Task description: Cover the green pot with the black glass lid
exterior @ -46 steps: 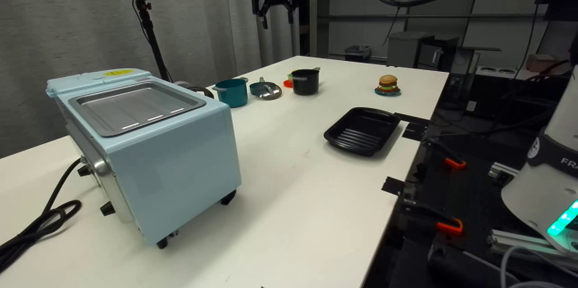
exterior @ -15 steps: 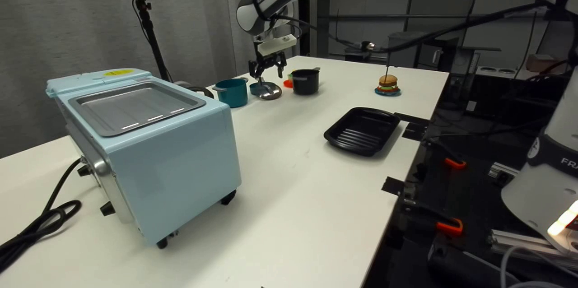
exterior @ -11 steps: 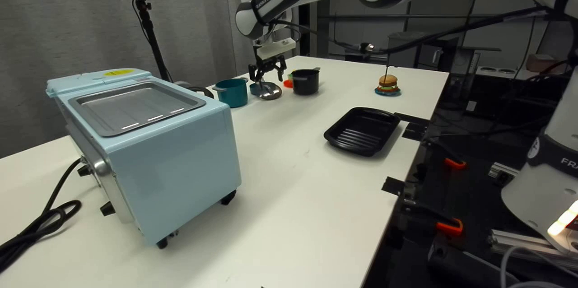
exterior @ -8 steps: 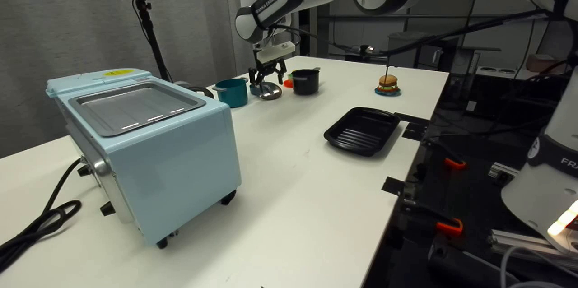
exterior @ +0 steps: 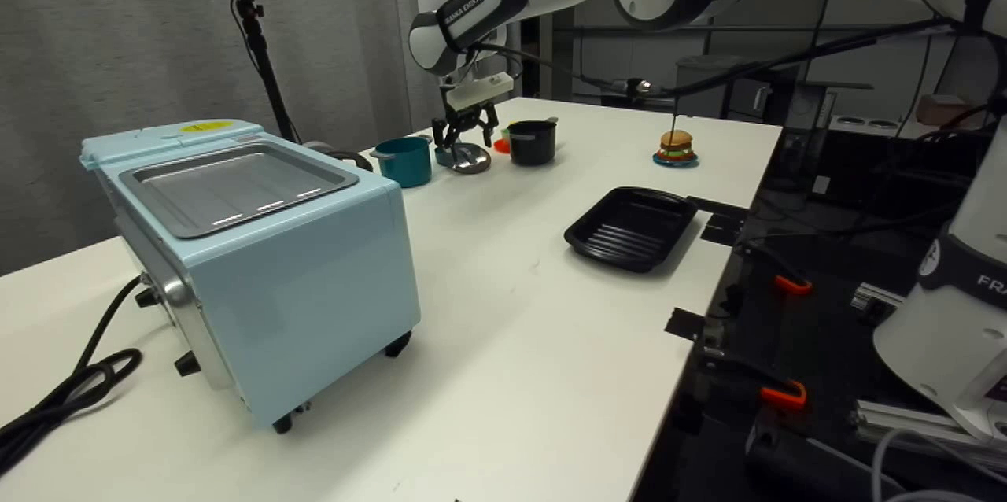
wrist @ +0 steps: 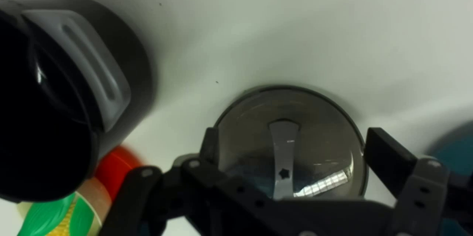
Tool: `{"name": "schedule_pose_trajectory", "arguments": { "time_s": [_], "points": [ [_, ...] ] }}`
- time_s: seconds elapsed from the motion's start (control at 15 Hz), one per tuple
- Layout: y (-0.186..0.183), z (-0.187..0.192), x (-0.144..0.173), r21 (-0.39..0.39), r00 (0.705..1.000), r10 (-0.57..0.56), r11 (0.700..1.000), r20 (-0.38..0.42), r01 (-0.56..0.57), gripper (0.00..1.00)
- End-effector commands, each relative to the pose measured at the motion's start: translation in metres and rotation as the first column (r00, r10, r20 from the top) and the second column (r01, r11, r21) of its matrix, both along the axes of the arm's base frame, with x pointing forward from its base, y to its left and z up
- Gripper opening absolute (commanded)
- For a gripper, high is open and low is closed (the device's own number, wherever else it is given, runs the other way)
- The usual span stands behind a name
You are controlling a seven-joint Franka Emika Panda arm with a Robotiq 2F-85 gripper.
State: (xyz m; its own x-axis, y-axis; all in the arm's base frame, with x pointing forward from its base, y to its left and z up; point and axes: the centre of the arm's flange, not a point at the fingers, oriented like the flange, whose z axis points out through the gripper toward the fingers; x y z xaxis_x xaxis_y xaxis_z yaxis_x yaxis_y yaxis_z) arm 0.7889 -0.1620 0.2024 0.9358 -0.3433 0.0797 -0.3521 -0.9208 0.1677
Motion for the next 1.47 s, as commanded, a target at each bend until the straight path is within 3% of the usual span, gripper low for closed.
{"name": "schedule_pose_trajectory", "arguments": {
  "time_s": [0.0, 0.4, 0.47, 0.67, 1.2, 1.4],
  "points": [
    [0.002, -0.006, 0.004, 0.002, 0.998, 0.006, 1.0, 0.055, -0.006, 1.0],
    [0.006, -0.023, 0.007, 0.012, 0.996, 0.012, 1.0, 0.089, -0.013, 0.96],
    [0.006, -0.025, 0.007, 0.015, 0.996, 0.011, 1.0, 0.091, -0.012, 0.74],
    [0.008, -0.023, 0.008, 0.023, 0.996, 0.009, 1.0, 0.094, -0.011, 0.63],
    [0.009, -0.015, 0.007, 0.033, 0.995, 0.018, 0.999, 0.101, -0.022, 0.01],
    [0.007, -0.009, 0.005, 0.037, 0.995, 0.027, 0.999, 0.097, -0.031, 0.04]
  ]
}}
